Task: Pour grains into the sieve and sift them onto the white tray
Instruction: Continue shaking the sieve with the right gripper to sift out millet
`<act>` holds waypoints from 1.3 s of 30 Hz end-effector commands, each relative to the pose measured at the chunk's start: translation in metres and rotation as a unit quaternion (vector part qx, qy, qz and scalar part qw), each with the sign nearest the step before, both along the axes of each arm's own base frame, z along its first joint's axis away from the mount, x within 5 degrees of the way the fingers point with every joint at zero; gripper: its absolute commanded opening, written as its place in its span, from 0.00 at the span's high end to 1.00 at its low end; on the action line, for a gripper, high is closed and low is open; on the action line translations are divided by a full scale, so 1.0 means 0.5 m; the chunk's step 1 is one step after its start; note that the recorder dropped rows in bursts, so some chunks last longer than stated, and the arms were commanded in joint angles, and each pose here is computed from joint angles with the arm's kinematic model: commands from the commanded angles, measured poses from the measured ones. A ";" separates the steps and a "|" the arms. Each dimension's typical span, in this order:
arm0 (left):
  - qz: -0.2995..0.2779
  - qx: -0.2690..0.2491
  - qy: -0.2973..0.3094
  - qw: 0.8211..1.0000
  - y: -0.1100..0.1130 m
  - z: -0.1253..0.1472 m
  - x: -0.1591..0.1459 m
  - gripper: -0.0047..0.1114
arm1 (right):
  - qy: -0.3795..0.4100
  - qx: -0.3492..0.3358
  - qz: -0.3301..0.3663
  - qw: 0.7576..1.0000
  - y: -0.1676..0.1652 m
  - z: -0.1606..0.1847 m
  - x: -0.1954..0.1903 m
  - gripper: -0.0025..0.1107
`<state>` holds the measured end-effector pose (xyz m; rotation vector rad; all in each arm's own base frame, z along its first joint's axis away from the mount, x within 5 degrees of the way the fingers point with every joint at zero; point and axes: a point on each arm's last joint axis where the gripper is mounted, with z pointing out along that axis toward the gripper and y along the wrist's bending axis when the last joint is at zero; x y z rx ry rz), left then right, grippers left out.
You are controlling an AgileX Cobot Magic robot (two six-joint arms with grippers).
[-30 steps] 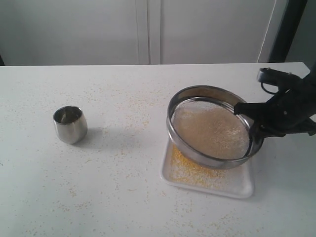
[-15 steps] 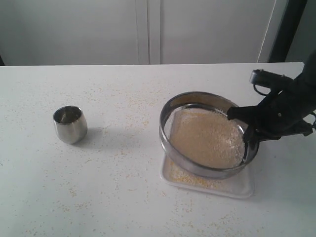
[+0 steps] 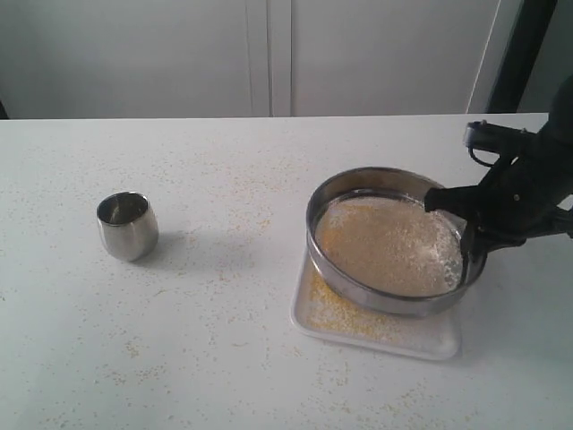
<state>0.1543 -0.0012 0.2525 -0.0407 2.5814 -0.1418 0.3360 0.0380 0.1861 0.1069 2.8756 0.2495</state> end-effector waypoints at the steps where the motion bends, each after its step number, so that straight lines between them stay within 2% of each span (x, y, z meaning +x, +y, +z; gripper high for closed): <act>1: 0.003 -0.006 0.005 1.000 -0.001 -0.002 -0.004 0.96 | -0.069 -0.010 0.004 0.998 0.006 0.041 0.023 0.98; 3: 0.003 -0.006 0.005 1.000 -0.001 -0.002 -0.004 0.96 | 0.041 -0.035 0.023 0.998 0.001 0.039 0.010 0.98; 4: 0.003 -0.006 0.005 1.000 -0.001 -0.002 -0.004 0.96 | 0.065 -0.043 0.044 0.996 0.005 0.036 -0.010 0.98; 5: 0.003 -0.006 0.005 1.000 -0.001 -0.002 -0.004 0.96 | 0.021 -0.052 0.055 0.997 0.010 0.039 -0.014 0.98; 6: 0.003 -0.006 0.005 1.000 -0.001 -0.002 -0.004 0.96 | -0.040 -0.052 0.044 0.997 0.013 0.042 0.006 0.98; 7: 0.003 -0.006 0.005 1.000 -0.001 -0.002 -0.004 0.96 | -0.059 -0.042 0.013 0.997 0.016 0.037 0.032 0.98; 9: 0.003 -0.006 0.005 1.000 -0.001 -0.002 -0.004 0.96 | 0.057 -0.049 0.026 0.997 0.016 0.019 0.018 0.98; 10: 0.003 -0.006 0.005 1.000 -0.001 -0.002 -0.004 0.96 | 0.077 -0.052 0.040 0.995 0.020 0.012 0.002 0.98; 12: 0.003 -0.006 0.005 1.000 -0.001 -0.002 -0.004 0.96 | 0.029 -0.049 0.039 0.998 0.027 0.014 -0.013 0.98; 14: 0.003 -0.006 0.005 1.000 -0.001 -0.002 -0.004 0.96 | -0.052 -0.042 0.027 0.997 0.033 0.017 0.003 0.98; 15: 0.003 -0.006 0.005 1.000 -0.001 -0.002 -0.004 0.96 | -0.063 -0.037 0.014 0.997 0.034 0.014 0.013 0.98; 17: 0.003 -0.006 0.005 1.000 -0.001 -0.002 -0.004 0.96 | -0.027 -0.036 -0.002 0.999 0.030 0.007 0.029 0.98; 19: 0.003 -0.006 0.005 1.000 -0.001 -0.002 -0.004 0.96 | 0.048 -0.044 0.005 0.998 0.029 0.004 0.013 0.98; 20: 0.003 -0.006 0.005 1.000 -0.001 -0.002 -0.004 0.96 | 0.054 -0.053 0.019 0.997 0.027 0.010 -0.002 0.98; 23: 0.003 -0.006 0.005 1.000 -0.001 -0.002 -0.004 0.96 | -0.038 -0.047 0.027 0.998 0.039 0.016 -0.029 0.98; 25: 0.003 -0.006 0.005 1.000 -0.001 -0.002 -0.004 0.96 | -0.086 -0.040 0.017 0.995 0.041 0.012 -0.008 0.98; 29: 0.003 -0.006 0.005 1.000 -0.001 -0.002 -0.004 0.96 | 0.005 -0.045 -0.003 0.999 0.034 -0.013 0.013 0.98; 39: 0.003 -0.006 0.005 1.000 -0.001 -0.002 -0.004 0.96 | 0.003 -0.045 -0.003 0.999 0.034 -0.019 0.010 0.98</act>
